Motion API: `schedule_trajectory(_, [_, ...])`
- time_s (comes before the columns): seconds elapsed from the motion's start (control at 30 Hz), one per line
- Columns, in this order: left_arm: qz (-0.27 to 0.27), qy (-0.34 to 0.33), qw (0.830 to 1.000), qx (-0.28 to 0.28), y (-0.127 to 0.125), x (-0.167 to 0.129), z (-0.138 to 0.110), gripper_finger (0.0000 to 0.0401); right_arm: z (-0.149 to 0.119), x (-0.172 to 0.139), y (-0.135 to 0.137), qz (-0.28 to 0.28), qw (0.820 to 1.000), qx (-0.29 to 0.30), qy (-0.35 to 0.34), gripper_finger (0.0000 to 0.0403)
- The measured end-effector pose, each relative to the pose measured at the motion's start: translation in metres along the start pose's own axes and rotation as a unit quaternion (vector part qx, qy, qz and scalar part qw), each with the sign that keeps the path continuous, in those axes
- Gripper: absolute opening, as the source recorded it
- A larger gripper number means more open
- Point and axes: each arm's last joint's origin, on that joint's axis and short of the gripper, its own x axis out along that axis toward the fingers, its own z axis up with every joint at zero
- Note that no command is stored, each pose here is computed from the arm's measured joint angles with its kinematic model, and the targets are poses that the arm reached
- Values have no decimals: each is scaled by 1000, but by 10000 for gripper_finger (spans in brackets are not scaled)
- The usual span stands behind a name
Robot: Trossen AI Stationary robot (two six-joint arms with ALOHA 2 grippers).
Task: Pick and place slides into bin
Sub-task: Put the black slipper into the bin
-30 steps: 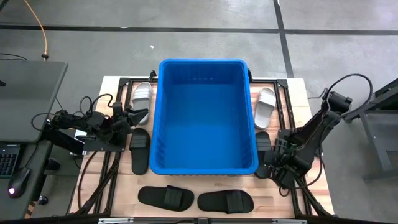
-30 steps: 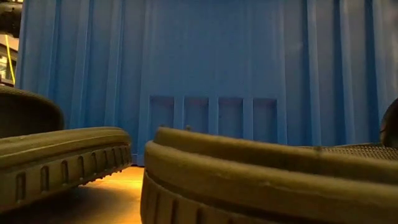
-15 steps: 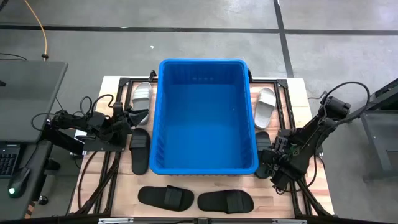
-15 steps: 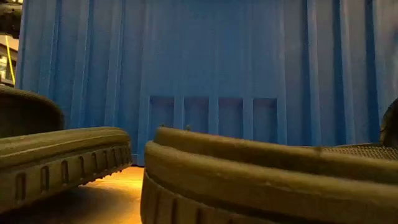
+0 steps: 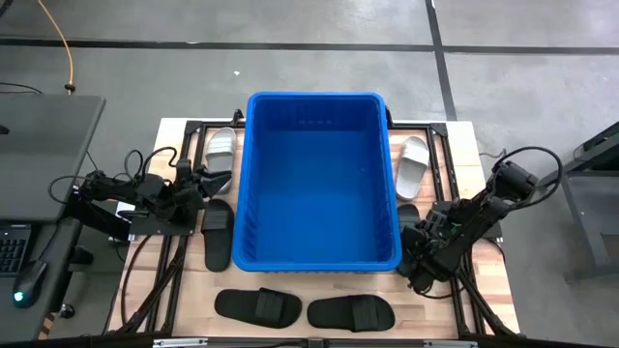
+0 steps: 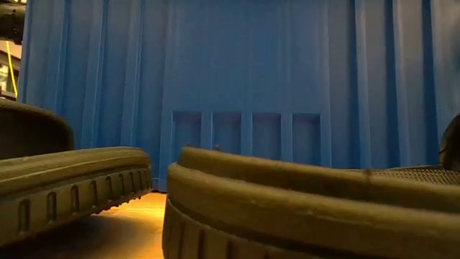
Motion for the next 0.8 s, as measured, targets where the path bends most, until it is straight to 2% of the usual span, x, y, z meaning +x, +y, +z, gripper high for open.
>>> schedule_trajectory(0.13, [0, 0, 1000, -3, 0, 0, 0, 129, 6, 3, -2, -1, 1000, 16, 9, 31])
schedule_trajectory(0.17, [0, 0, 1000, -3, 0, 0, 0, 129, 7, 3, -2, -1, 1000, 19, 13, 17])
schedule_trajectory(0.5, [-4, 3, 1000, 6, 0, 0, 0, 129, 0, -3, -6, 15, 997, 22, 77, 2])
schedule_trajectory(0.8, [-7, 5, 1000, 18, 0, 0, 0, 129, -11, -42, -22, 61, 988, -4, 145, 1])
